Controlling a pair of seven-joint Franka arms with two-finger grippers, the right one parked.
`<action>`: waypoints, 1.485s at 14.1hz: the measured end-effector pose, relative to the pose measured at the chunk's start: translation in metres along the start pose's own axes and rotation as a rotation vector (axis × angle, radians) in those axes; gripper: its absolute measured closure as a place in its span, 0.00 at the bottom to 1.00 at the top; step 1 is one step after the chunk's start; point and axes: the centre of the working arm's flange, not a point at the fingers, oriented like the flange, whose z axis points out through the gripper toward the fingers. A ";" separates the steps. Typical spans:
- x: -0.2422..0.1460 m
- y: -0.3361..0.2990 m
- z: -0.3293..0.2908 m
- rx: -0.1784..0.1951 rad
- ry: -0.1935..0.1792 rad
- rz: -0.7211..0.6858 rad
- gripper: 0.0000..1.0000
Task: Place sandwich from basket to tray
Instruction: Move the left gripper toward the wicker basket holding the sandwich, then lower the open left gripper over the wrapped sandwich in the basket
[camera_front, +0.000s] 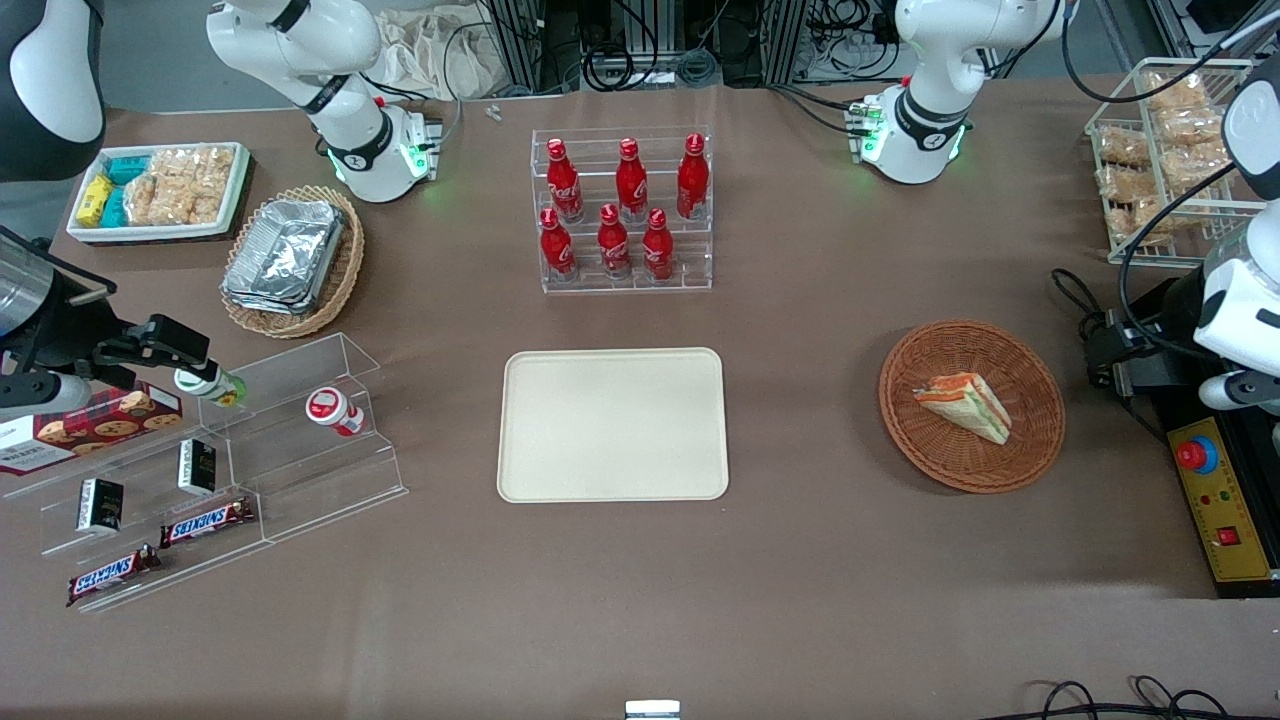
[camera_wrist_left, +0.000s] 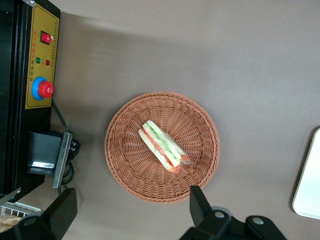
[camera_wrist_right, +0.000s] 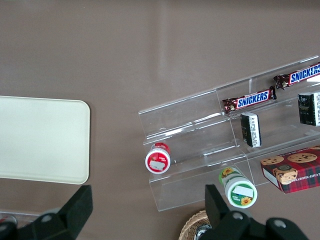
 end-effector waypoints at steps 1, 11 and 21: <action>0.000 -0.002 0.000 0.000 0.000 -0.003 0.00; -0.012 0.000 0.054 0.040 -0.163 -0.049 0.00; -0.049 0.028 0.208 0.022 -0.087 -0.412 0.00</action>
